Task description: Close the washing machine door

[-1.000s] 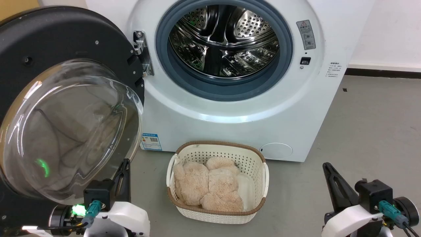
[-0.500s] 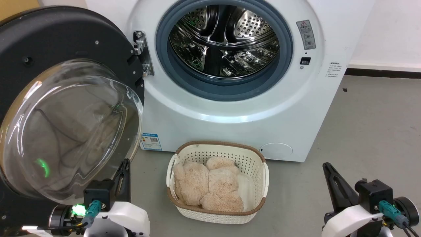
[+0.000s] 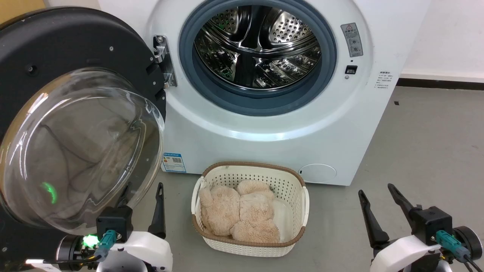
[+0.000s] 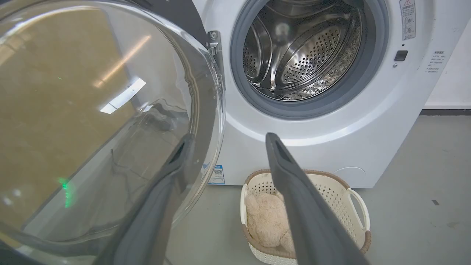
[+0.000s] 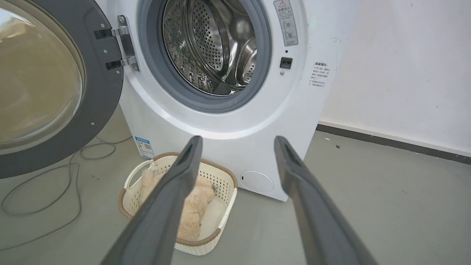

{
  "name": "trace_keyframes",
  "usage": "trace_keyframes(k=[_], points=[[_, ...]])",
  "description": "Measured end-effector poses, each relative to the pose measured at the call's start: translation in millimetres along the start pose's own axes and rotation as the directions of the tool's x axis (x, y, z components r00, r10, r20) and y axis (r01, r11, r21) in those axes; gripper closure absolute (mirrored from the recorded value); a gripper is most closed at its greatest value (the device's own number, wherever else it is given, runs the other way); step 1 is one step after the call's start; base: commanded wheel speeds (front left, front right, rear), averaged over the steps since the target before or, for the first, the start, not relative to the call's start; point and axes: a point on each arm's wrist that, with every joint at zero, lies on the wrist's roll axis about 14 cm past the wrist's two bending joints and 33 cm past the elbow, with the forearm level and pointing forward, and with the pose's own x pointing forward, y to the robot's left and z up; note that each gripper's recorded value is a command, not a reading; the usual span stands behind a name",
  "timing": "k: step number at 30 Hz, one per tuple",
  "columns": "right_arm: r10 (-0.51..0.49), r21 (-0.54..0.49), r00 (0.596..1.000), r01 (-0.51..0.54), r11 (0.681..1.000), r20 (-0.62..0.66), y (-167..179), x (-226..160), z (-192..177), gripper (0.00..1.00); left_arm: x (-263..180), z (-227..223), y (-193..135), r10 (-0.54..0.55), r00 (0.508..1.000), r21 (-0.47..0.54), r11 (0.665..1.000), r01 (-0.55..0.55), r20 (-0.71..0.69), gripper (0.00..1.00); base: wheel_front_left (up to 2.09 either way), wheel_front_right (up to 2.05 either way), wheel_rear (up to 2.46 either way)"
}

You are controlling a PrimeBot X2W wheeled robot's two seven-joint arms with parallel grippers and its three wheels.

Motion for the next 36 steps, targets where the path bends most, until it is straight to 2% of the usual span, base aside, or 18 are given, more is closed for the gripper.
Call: trace_keyframes(k=[3,4,5,13,23,36], points=[[-0.004,0.002,1.000,0.004,1.000,0.003,-1.5,0.0,0.3,0.00,0.1,0.1,0.0,0.004,1.000,0.000,1.000,-0.004,0.001,0.00,0.00,0.00,0.00],[-0.006,0.005,1.000,0.006,1.000,0.004,-2.1,0.0,0.4,0.00,0.1,0.4,-0.3,0.004,1.000,0.000,1.000,-0.004,0.004,0.94,0.00,0.00,0.00],[-0.008,0.009,1.000,0.008,1.000,0.005,-2.7,0.0,0.5,0.00,0.1,0.9,-0.5,0.004,1.000,0.000,1.000,-0.004,0.008,1.00,0.00,0.00,0.00],[-0.022,0.023,1.000,0.021,1.000,0.020,-7.6,1.3,1.8,0.00,-0.2,4.1,0.0,0.015,1.000,-0.002,1.000,-0.015,0.026,1.00,0.00,0.00,0.00],[-0.018,0.042,0.999,0.017,0.999,0.039,-7.1,6.8,3.2,0.00,0.9,30.8,10.5,0.046,0.992,-0.017,0.999,-0.045,0.119,1.00,0.00,0.00,0.00],[0.006,0.069,0.999,-0.009,0.998,0.051,0.2,20.0,1.6,0.00,-1.1,77.8,56.2,0.156,0.950,-0.089,0.987,-0.136,0.270,1.00,0.00,0.00,0.00]])
